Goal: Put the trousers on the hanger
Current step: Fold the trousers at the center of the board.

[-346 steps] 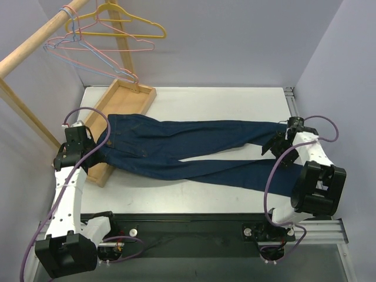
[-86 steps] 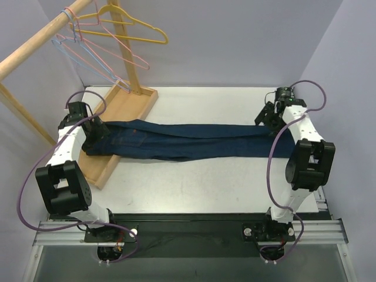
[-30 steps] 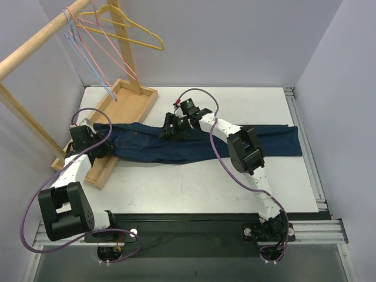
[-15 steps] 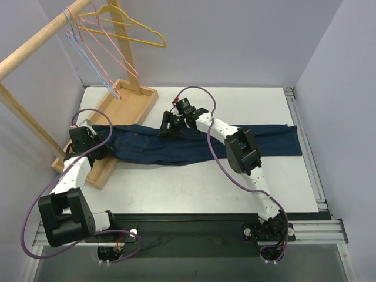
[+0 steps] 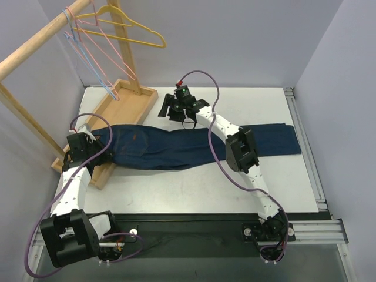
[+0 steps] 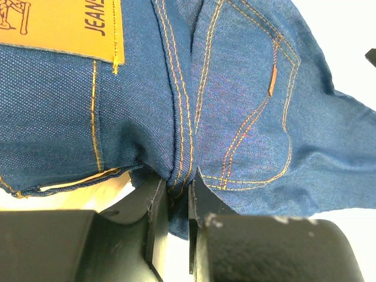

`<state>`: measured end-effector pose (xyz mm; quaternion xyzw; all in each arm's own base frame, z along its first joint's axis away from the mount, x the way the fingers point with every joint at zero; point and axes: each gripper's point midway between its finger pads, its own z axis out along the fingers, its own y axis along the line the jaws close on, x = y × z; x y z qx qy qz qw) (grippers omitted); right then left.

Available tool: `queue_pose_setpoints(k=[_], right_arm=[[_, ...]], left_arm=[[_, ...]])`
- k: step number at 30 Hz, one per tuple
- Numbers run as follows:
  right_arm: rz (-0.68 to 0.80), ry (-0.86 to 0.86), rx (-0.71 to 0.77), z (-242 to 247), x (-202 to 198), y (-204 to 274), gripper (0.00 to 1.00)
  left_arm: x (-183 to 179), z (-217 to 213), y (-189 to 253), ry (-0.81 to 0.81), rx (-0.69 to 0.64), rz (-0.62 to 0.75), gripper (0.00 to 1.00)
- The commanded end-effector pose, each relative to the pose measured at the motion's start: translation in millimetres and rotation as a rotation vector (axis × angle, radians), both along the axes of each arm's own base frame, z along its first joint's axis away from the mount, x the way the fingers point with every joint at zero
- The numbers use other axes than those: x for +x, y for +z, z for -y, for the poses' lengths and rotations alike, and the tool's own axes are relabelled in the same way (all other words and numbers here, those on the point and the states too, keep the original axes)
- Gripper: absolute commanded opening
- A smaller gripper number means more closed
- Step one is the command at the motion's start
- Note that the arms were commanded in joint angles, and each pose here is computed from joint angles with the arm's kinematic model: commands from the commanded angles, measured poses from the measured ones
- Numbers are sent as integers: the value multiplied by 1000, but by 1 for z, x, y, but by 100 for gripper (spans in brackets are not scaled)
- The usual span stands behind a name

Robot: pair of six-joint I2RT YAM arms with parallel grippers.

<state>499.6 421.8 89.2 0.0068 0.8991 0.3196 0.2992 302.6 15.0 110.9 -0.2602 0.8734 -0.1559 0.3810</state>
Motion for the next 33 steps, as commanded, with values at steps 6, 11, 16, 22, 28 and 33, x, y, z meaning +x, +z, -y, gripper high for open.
queue_pose_setpoints(k=[6,11,16,22,28,33], right_arm=[[43,-91,56,89,17,72,60],[9,-108,-55,167,-18,61,60],[-81,-208,-168,265,-61,38,61],[-172,-326,-234,338,-99,9,61],[-284,-371,-244,367,-122,-20,61],[-348,-341,-241,364,-123,-40,61]], left_arm=[[-14,-14,0,46,44,-9,0],[-15,-25,-2,58,67,-5,0],[-9,-31,1,56,67,19,0],[4,-33,13,26,75,65,0],[19,-45,18,21,78,97,0],[28,-48,21,-5,85,115,0]])
